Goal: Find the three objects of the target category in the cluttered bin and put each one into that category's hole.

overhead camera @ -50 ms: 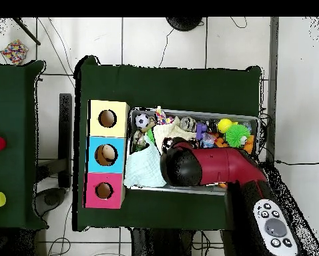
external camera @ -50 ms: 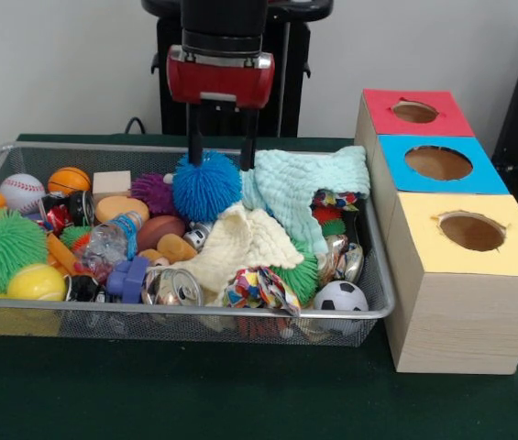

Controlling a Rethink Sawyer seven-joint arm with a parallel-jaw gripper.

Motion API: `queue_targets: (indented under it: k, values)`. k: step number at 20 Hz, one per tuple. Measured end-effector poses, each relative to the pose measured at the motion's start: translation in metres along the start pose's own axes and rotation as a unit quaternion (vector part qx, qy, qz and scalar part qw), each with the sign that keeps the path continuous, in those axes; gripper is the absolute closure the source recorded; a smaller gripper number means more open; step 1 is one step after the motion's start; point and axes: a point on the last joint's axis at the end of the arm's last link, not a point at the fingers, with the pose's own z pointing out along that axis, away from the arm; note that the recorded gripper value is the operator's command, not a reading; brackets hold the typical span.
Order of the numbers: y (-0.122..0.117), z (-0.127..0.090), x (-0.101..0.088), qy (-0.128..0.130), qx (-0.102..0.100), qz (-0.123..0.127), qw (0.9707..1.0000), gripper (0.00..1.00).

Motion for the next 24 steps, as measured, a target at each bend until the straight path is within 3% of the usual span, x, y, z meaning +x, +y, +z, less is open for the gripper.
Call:
queue_targets:
  k: [13,19,24]
  values:
    - [0.042,0.038,0.031,0.034,-0.011,-0.058,0.9977,0.0]
    - [0.05,0.029,0.023,0.03,-0.006,-0.066,0.9974,0.0]
    - [0.046,0.014,0.008,0.039,0.01,-0.066,0.997,0.0]
